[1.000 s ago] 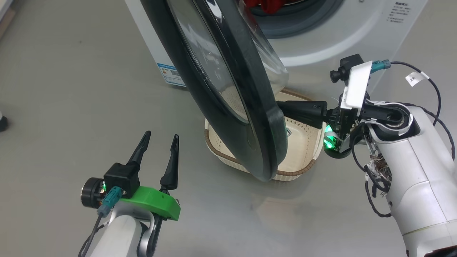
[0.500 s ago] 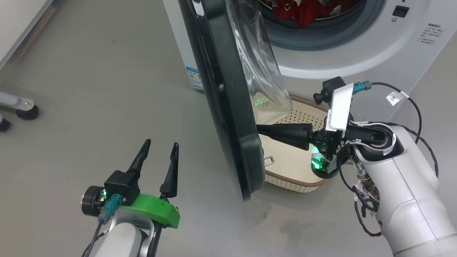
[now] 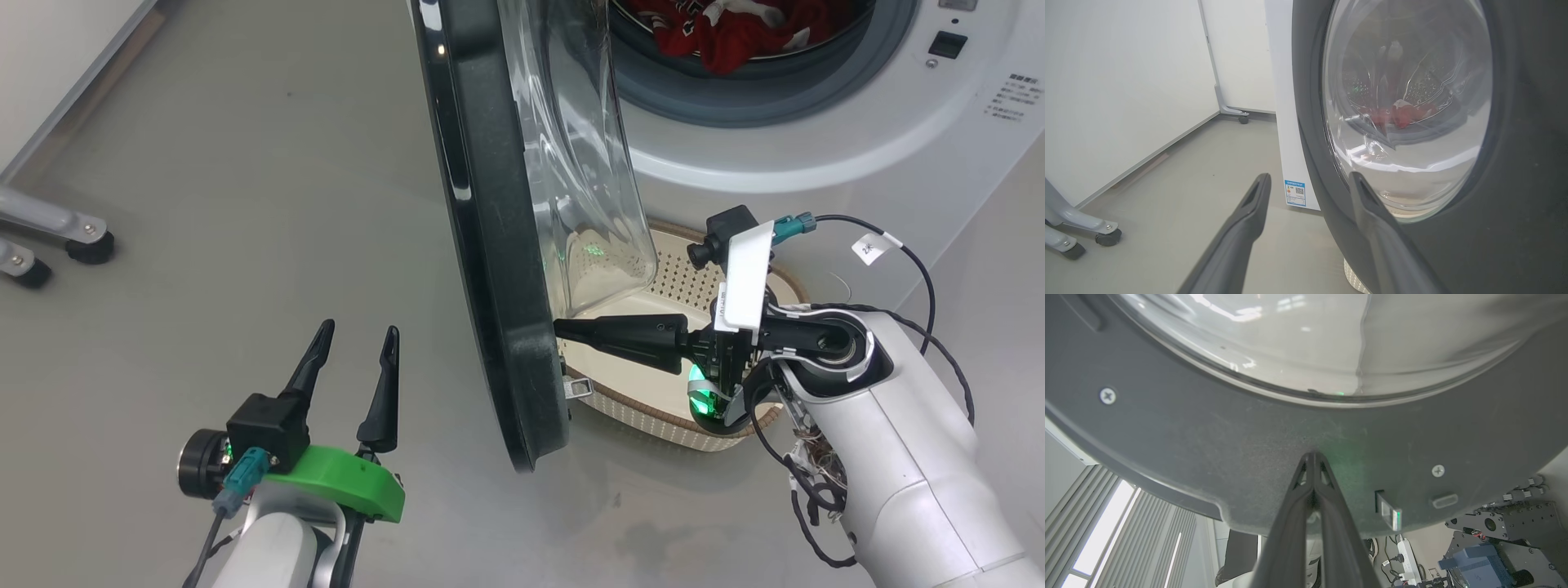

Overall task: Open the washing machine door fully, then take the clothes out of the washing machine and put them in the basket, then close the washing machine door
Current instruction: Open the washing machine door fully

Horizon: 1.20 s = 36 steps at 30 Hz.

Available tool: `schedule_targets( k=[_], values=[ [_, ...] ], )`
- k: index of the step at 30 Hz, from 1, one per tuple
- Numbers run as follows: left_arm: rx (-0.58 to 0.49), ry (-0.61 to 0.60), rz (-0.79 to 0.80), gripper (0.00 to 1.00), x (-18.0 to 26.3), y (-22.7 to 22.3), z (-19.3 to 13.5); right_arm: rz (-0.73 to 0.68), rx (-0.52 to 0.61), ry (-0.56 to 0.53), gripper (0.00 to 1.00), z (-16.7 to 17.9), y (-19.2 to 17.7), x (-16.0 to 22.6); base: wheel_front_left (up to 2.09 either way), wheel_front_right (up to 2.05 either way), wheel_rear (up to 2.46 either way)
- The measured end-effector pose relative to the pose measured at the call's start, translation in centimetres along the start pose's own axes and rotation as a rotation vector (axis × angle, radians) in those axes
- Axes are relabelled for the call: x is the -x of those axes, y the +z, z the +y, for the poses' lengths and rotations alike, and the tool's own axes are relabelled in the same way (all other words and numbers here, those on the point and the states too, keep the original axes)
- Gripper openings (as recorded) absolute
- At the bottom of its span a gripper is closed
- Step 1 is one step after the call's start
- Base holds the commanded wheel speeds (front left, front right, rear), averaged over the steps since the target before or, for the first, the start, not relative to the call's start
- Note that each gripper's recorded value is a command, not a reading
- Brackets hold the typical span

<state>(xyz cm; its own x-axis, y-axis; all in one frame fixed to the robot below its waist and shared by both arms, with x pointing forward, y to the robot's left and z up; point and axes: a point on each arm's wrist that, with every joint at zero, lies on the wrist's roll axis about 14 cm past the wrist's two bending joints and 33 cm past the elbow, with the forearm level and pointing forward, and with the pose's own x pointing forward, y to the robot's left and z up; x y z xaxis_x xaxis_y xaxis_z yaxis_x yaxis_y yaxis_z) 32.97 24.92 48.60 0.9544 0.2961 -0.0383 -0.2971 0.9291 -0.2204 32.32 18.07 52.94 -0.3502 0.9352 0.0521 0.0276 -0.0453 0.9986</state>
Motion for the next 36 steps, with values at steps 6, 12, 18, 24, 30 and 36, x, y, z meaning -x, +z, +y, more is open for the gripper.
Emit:
schedule_targets(
  k=[6,12,18,24,30,36],
  values=[
    [0.003,0.003,0.007,1.0,0.2,-0.3,0.1,-0.039,-0.011,0.012,0.0,-0.1,0.2,0.2,0.0,0.0,0.0],
    [0.005,-0.002,0.006,1.0,0.1,-0.2,-0.1,-0.117,-0.032,0.038,0.0,-0.1,1.0,0.9,0.0,0.0,0.0],
    [0.007,-0.011,0.006,1.0,-0.1,-0.3,-0.4,-0.28,-0.045,0.081,0.0,0.0,2.9,3.2,0.0,0.0,0.0],
    [0.009,-0.01,-0.001,1.0,-0.2,-0.1,-0.5,-0.49,-0.066,0.098,0.22,-0.8,4.5,6.7,0.0,0.0,0.0],
    [0.013,-0.02,-0.005,1.0,-0.1,0.0,-0.7,-0.705,-0.037,-0.003,1.0,-2.9,5.5,11.0,0.0,0.0,0.0],
    [0.007,-0.019,-0.002,1.0,0.4,-0.2,-0.6,-0.948,-0.02,-0.125,1.0,-5.2,5.6,15.5,0.0,0.0,0.0]
  ],
)
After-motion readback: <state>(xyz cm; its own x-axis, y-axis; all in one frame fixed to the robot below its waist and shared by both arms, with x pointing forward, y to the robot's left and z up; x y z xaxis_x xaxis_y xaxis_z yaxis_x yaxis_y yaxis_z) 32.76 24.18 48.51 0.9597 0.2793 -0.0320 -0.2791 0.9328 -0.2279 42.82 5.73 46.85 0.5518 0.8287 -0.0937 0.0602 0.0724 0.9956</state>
